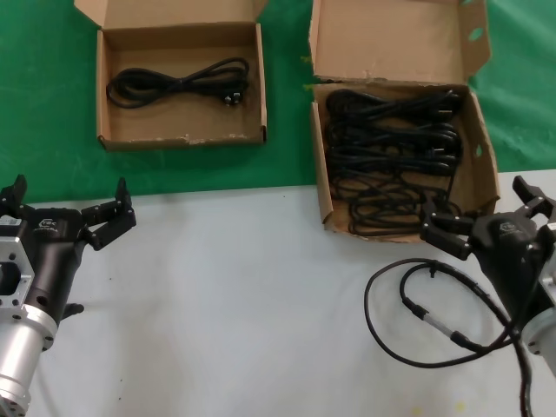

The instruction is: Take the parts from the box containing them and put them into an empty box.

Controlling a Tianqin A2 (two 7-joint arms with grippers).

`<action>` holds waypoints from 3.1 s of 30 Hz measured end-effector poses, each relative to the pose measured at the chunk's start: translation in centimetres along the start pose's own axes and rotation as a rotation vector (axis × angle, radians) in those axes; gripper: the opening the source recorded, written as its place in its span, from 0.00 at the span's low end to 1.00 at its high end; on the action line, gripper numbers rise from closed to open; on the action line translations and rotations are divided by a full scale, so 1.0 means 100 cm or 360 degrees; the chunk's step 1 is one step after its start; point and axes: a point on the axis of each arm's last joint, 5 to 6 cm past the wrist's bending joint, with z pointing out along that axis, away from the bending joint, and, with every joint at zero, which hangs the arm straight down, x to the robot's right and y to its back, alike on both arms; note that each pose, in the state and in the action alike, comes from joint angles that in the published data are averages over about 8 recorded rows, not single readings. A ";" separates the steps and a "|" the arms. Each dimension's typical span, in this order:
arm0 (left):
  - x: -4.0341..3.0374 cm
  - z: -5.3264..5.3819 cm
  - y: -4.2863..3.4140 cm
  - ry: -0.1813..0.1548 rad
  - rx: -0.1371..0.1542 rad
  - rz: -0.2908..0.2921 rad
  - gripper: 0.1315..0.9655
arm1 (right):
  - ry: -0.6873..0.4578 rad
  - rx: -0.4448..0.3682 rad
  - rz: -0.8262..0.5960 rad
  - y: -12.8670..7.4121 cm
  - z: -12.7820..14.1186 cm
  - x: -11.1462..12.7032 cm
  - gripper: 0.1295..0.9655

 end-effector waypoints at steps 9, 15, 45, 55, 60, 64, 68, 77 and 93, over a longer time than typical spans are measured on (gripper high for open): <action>0.0000 0.000 0.0000 0.0000 0.0000 0.0000 1.00 | 0.0003 -0.0003 0.0004 0.001 -0.001 0.000 1.00; 0.0000 0.000 0.0000 0.0000 0.0000 0.0000 1.00 | 0.0003 -0.0003 0.0004 0.001 -0.001 0.000 1.00; 0.0000 0.000 0.0000 0.0000 0.0000 0.0000 1.00 | 0.0003 -0.0003 0.0004 0.001 -0.001 0.000 1.00; 0.0000 0.000 0.0000 0.0000 0.0000 0.0000 1.00 | 0.0003 -0.0003 0.0004 0.001 -0.001 0.000 1.00; 0.0000 0.000 0.0000 0.0000 0.0000 0.0000 1.00 | 0.0003 -0.0003 0.0004 0.001 -0.001 0.000 1.00; 0.0000 0.000 0.0000 0.0000 0.0000 0.0000 1.00 | 0.0003 -0.0003 0.0004 0.001 -0.001 0.000 1.00; 0.0000 0.000 0.0000 0.0000 0.0000 0.0000 1.00 | 0.0003 -0.0003 0.0004 0.001 -0.001 0.000 1.00; 0.0000 0.000 0.0000 0.0000 0.0000 0.0000 1.00 | 0.0003 -0.0003 0.0004 0.001 -0.001 0.000 1.00; 0.0000 0.000 0.0000 0.0000 0.0000 0.0000 1.00 | 0.0003 -0.0003 0.0004 0.001 -0.001 0.000 1.00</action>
